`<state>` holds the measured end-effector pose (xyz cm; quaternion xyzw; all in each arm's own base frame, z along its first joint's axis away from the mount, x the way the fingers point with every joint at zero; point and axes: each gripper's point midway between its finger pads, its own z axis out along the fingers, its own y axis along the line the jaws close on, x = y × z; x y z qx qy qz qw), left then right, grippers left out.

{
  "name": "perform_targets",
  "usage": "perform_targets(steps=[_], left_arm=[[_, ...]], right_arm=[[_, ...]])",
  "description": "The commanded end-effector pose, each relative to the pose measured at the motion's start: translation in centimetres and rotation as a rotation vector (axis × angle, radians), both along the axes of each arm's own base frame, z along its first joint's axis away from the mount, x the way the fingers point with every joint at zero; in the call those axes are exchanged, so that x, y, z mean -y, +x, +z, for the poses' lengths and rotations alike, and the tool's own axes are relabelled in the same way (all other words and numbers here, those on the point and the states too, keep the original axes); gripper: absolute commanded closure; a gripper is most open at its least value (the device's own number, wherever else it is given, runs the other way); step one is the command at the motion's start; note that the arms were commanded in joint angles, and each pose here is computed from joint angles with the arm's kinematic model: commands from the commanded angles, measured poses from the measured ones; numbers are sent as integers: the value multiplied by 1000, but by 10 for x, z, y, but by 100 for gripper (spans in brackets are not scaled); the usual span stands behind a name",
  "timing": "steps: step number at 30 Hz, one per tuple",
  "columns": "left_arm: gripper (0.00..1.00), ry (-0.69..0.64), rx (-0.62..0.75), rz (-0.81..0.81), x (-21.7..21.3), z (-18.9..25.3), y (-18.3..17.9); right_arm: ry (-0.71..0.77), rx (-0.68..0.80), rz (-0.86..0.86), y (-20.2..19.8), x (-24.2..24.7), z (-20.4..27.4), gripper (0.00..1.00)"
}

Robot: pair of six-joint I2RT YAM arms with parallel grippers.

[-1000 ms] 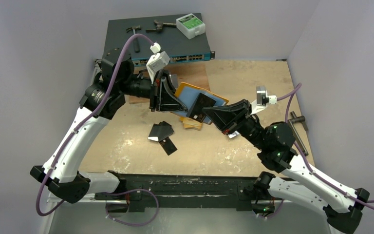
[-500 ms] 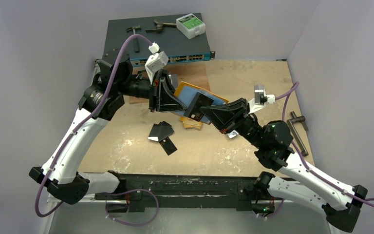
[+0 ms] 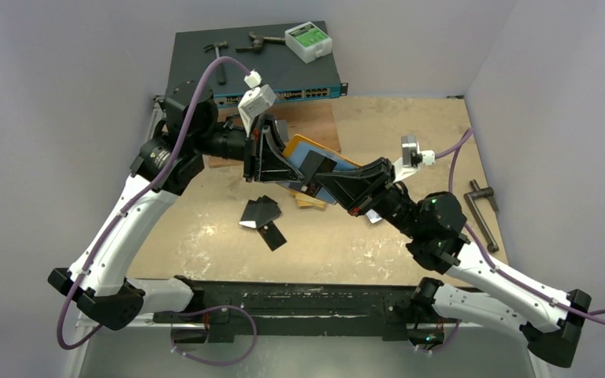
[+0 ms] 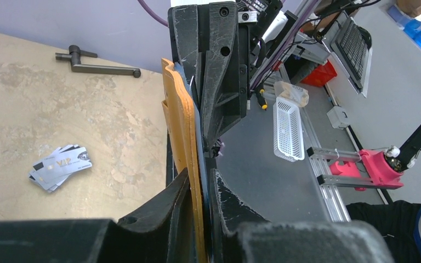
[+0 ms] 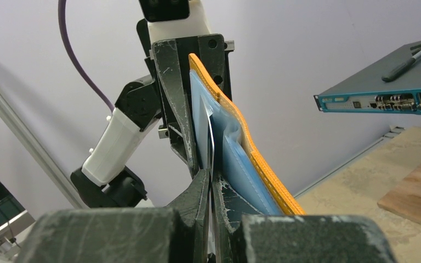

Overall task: Put the credit cards into the card holder
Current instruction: Insert the credit card into the card holder.

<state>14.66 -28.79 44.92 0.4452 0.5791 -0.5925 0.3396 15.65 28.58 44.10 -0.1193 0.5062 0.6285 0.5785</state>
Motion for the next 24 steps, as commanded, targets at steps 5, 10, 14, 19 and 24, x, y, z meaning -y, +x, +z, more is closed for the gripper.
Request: perform_targets(steps=[5,10,14,19,24], left_arm=[[93,-61,54,-95,-4,19,-25],[100,-64,27,-73,-4,20,-20],[100,-57,-24,-53,-6,16,-14],[100,-31,-85,-68,-4,-2,-13],[100,-5,-139,-103,-4,-14,-16]], right_arm=[[-71,-42,-73,17,-4,-9,100],[-99,-67,-89,18,0,-12,76],[-137,-93,-120,13,16,-12,55],[-217,-48,-232,12,47,5,39],[-357,41,-265,15,49,17,17]])
